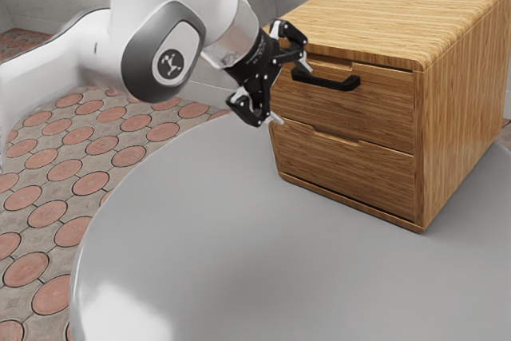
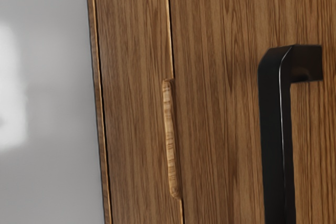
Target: Pull the drawer handle with one arm to open the drawer
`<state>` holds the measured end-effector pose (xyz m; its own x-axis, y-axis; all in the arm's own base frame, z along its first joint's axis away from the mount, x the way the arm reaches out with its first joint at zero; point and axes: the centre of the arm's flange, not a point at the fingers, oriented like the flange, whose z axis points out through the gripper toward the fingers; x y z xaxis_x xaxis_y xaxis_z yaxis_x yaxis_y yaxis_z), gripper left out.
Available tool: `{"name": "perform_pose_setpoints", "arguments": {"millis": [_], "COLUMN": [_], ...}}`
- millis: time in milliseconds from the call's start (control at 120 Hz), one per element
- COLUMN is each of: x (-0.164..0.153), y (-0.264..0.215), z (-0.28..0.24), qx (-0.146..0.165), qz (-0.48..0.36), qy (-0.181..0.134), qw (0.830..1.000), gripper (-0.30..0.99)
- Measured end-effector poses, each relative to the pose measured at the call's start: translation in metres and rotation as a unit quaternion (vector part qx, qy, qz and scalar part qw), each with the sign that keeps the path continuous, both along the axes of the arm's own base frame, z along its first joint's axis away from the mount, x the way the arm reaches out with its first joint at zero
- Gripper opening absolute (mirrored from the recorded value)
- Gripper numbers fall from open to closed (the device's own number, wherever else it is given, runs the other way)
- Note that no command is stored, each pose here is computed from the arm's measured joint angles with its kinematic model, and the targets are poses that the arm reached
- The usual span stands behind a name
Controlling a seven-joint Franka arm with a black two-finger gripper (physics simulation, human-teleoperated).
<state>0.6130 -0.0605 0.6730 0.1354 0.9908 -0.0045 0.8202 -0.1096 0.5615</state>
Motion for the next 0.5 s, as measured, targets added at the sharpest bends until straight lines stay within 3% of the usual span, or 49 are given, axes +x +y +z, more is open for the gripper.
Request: {"name": "perform_pose_setpoints", "arguments": {"millis": [500], "x": [0.018], "y": [-0.001], "z": [-0.003], "qx": [-0.001], "qz": [0.004], "qy": [-0.012], "qw": [1.000], "gripper": [0.69]}}
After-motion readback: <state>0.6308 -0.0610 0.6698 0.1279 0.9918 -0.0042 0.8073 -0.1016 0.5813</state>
